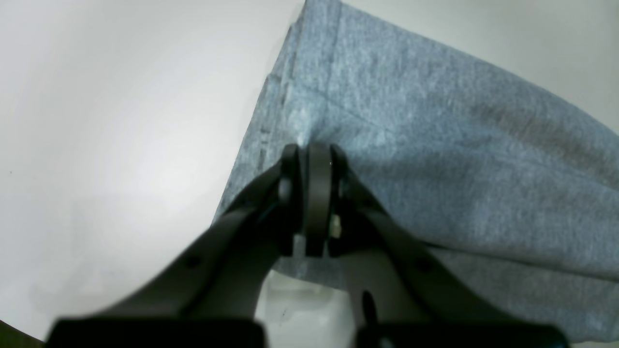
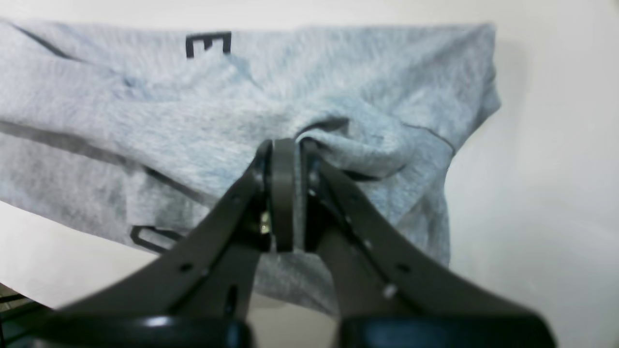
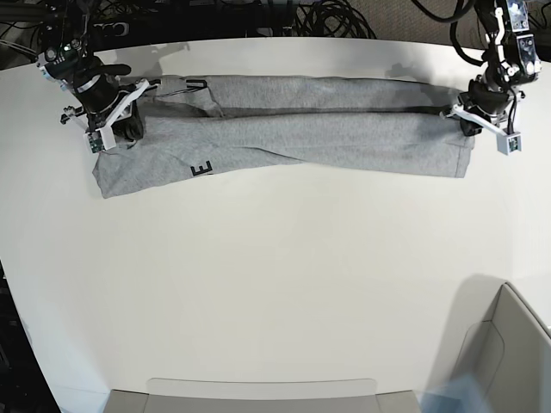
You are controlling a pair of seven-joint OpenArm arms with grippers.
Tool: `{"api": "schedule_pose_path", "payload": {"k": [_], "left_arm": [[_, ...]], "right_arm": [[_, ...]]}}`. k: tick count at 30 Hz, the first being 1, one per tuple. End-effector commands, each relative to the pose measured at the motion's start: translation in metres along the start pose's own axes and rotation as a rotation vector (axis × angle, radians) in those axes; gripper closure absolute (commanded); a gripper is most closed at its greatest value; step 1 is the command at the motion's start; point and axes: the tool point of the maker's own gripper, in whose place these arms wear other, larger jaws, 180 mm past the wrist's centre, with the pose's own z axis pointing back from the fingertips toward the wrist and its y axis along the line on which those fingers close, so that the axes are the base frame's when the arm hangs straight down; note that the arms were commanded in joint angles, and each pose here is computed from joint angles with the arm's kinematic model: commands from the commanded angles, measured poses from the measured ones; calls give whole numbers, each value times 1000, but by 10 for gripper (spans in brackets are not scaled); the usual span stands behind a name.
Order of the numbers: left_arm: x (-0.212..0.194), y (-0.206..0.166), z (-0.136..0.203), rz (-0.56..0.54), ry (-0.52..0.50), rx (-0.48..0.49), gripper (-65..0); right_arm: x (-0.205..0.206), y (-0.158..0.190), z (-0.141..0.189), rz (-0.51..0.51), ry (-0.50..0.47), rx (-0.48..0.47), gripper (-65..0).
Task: Fold the T-shirt properly
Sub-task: 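Hold the folded strip with both grippers and straighten it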
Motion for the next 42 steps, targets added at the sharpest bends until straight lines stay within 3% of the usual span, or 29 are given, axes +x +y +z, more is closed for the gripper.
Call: {"api": "schedule_pose_path", "payload": {"k": [1,3,6,10,16,20,25,31,35,42], "left_arm": [[8,3,4,-11,-27,7,0],[7,3,4,-12,-25,7,-59],[5,1,6,-17,-1,4,-174],[10,-3,8,-28,-11,-3,-199],[38,-5,1,-44,-58,-12,-228],[45,7,-15,-56,-25,6,-231],[33,5,-26,-95,38,-6,-232],[22,1,-31,-46,73,-69,-232],[-13,26,-45,-9,175,-49,-232],[-32,42,-55,42,237,-19,-232]], "right_arm": [[8,-3,2,18,-29,-3,0],[8,-2,2,18,-27,-1,0],[7,-2,2,18,-26,-1,-108],[8,-3,2,24,-26,-1,-206],[6,4,-1,51,-12,26,-208],[5,8,-3,56,-4,40,-208],[-4,0,-10,37,24,30,-208],[-12,-8,-13,33,50,19,-208],[-7,-9,-14,38,41,17,-208],[-7,-12,-14,48,44,14,-207]]}}
